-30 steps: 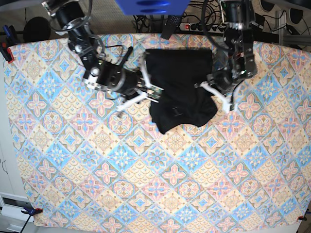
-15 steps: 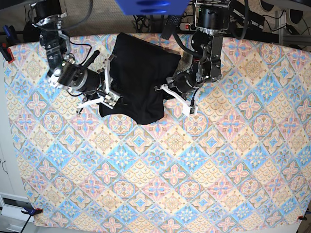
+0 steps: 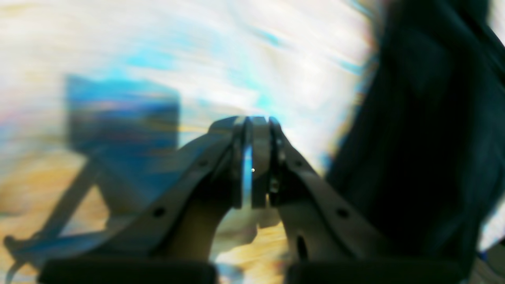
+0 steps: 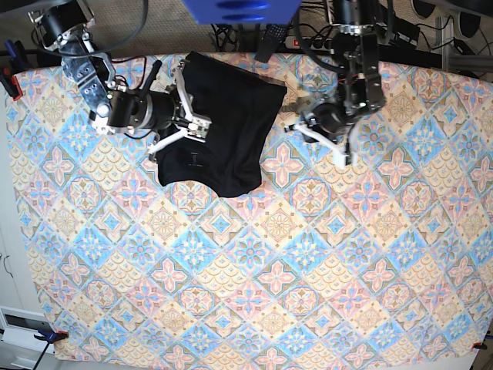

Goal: Fold the T-shirt properly
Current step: 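Drag the black bundle toward the right arm with the right gripper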

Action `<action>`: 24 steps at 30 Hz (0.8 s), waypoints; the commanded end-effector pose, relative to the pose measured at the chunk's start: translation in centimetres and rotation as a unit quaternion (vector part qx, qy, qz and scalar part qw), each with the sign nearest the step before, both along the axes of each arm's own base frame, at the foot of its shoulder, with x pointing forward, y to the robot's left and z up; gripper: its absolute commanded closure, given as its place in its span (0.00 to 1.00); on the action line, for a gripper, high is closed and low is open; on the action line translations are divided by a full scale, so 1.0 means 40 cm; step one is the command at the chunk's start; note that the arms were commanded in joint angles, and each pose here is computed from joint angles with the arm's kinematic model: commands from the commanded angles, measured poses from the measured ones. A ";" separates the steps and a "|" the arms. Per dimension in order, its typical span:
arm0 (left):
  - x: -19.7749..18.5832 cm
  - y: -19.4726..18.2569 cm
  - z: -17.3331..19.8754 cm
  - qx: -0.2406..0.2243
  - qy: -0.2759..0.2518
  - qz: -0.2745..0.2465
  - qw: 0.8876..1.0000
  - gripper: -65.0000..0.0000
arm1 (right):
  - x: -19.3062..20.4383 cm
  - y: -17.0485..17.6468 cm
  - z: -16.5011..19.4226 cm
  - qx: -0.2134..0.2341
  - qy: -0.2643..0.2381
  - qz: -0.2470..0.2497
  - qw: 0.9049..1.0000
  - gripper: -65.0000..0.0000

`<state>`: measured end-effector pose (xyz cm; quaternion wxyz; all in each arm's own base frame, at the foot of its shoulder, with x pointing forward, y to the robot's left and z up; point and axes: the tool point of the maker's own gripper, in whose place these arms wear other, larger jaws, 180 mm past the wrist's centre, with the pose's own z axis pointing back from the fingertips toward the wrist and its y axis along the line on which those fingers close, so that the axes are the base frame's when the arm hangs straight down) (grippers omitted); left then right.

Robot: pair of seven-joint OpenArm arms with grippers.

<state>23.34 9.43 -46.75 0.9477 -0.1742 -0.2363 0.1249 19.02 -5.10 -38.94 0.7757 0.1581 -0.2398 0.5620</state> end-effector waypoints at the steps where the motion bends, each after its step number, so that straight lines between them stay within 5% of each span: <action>1: 0.013 0.010 0.028 0.001 -0.018 0.000 1.000 0.95 | 0.012 0.019 0.020 0.006 -0.012 0.017 1.000 0.93; 8: -0.007 0.075 0.045 0.022 -0.025 0.019 0.999 0.95 | -0.027 0.111 -0.013 -0.011 0.002 0.122 0.992 0.93; 14: -0.018 0.115 0.042 0.030 -0.022 0.040 0.999 0.95 | -0.047 0.039 -0.152 -0.071 0.078 0.106 0.989 0.93; 18: -0.018 0.120 0.042 0.030 -0.022 0.042 0.998 0.95 | -0.054 0.080 -0.197 -0.048 0.108 0.086 0.989 0.93; 24: -0.014 0.120 0.044 0.030 -0.023 0.042 0.998 0.95 | -0.033 -0.016 -0.273 -0.124 0.097 0.074 0.985 0.93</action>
